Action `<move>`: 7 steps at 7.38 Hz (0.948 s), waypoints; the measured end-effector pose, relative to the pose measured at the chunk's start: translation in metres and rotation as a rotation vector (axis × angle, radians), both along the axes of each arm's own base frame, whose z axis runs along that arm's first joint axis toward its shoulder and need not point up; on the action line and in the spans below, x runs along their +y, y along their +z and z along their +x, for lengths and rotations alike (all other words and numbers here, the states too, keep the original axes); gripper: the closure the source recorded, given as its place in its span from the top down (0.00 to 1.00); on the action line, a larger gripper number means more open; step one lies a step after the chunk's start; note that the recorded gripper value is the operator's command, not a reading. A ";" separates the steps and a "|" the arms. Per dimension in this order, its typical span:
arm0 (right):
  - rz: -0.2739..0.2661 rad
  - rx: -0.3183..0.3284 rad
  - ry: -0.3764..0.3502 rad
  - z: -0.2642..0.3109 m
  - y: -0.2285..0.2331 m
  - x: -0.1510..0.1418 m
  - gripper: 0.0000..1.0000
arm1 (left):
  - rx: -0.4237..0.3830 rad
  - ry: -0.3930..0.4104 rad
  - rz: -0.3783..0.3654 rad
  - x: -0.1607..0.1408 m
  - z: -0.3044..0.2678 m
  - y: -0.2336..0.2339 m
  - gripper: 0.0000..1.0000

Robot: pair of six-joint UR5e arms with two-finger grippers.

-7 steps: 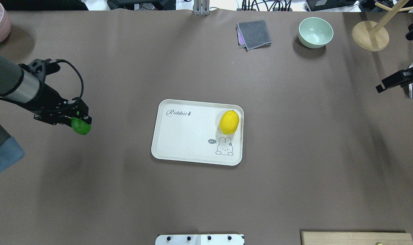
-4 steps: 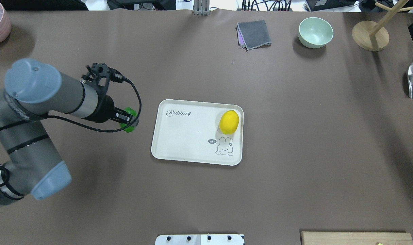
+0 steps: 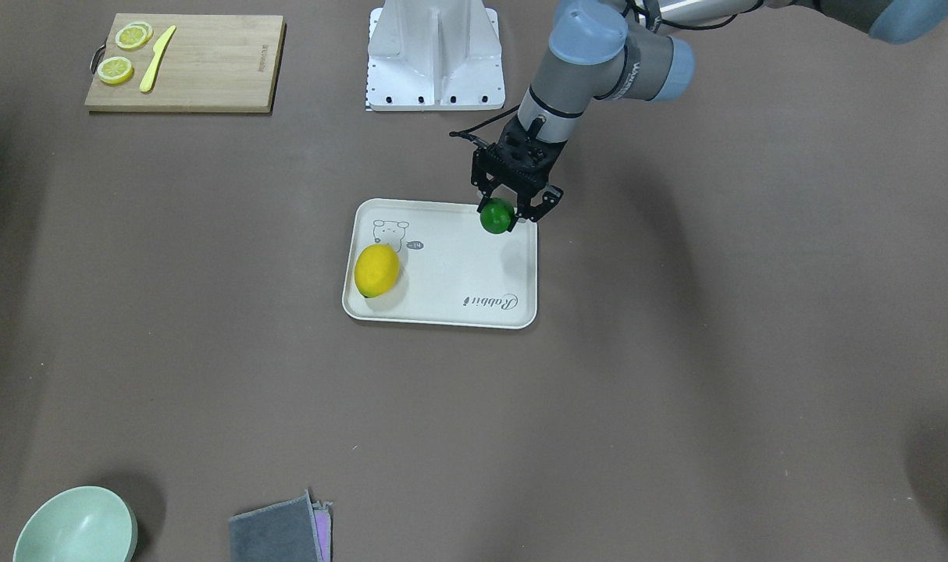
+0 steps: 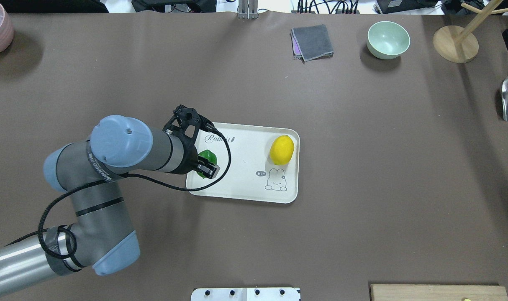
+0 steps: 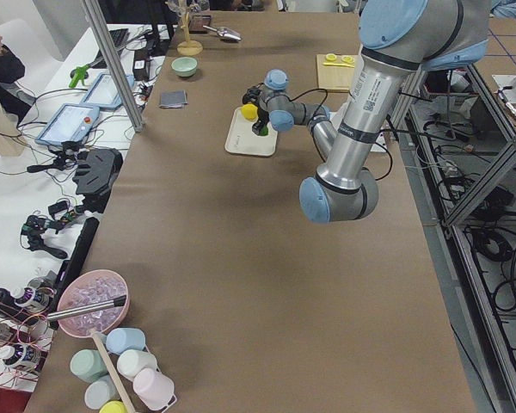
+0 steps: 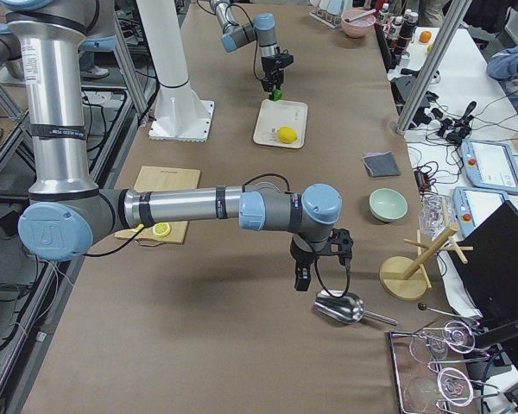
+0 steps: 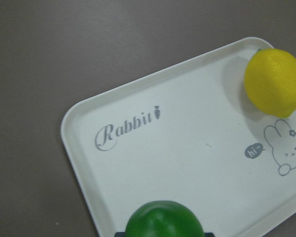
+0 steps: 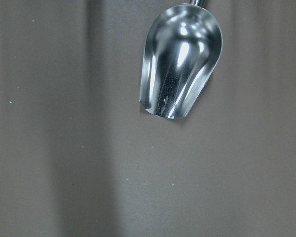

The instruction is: Place all lemons on tray

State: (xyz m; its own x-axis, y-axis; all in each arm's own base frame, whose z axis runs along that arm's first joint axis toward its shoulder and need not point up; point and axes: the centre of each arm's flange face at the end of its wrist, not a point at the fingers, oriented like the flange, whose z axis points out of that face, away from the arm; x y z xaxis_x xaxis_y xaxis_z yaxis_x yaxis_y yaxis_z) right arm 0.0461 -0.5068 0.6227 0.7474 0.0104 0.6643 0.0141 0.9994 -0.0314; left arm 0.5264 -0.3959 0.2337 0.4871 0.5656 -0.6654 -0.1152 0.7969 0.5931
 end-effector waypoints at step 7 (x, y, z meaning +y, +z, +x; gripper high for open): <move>-0.009 -0.033 0.034 0.010 -0.005 0.003 1.00 | -0.056 0.009 0.020 -0.028 0.042 0.008 0.98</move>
